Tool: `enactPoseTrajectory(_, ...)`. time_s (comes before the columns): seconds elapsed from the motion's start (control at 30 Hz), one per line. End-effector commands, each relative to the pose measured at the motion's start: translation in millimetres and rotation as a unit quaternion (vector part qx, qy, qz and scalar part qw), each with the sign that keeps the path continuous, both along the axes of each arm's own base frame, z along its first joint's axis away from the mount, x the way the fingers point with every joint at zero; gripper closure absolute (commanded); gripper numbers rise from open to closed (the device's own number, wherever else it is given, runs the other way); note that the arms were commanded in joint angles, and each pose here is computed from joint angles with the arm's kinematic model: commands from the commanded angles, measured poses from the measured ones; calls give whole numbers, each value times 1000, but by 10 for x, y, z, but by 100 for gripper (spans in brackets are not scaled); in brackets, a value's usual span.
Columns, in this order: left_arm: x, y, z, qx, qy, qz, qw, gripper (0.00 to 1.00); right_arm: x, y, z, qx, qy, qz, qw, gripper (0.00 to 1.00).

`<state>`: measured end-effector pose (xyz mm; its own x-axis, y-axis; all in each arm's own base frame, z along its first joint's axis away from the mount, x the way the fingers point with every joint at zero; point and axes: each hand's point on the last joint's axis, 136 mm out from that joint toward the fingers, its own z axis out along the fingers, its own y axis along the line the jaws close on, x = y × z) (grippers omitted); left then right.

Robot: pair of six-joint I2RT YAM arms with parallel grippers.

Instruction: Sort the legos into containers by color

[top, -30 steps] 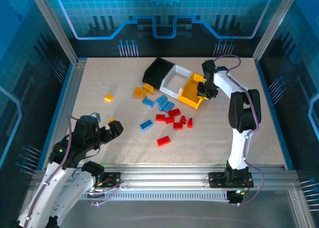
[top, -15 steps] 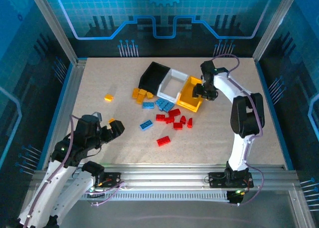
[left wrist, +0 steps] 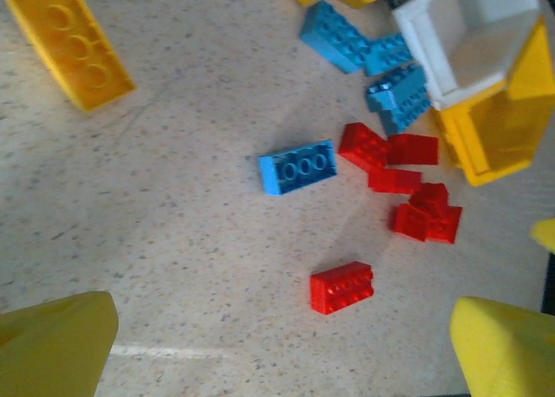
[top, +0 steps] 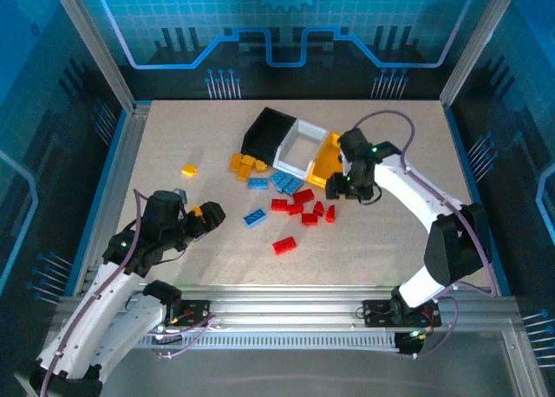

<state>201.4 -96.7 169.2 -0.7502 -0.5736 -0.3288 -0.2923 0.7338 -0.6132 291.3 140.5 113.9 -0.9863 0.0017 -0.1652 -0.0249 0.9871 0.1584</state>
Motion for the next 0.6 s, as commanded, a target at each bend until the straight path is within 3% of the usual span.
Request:
enactPoseTrajectory(0.0,37,-152,14,-17,-14,-42,999,1,-288,67,-98,5,29,-7,1000,37)
enactPoseTrajectory(0.2,33,-197,-22,-24,-3,-52,998,1,-374,135,-293,-4,42,2,999,40)
enactPoseTrajectory(0.57,-72,-139,-15,-11,4,-53,998,1,-198,259,-549,-7,55,3,998,44)
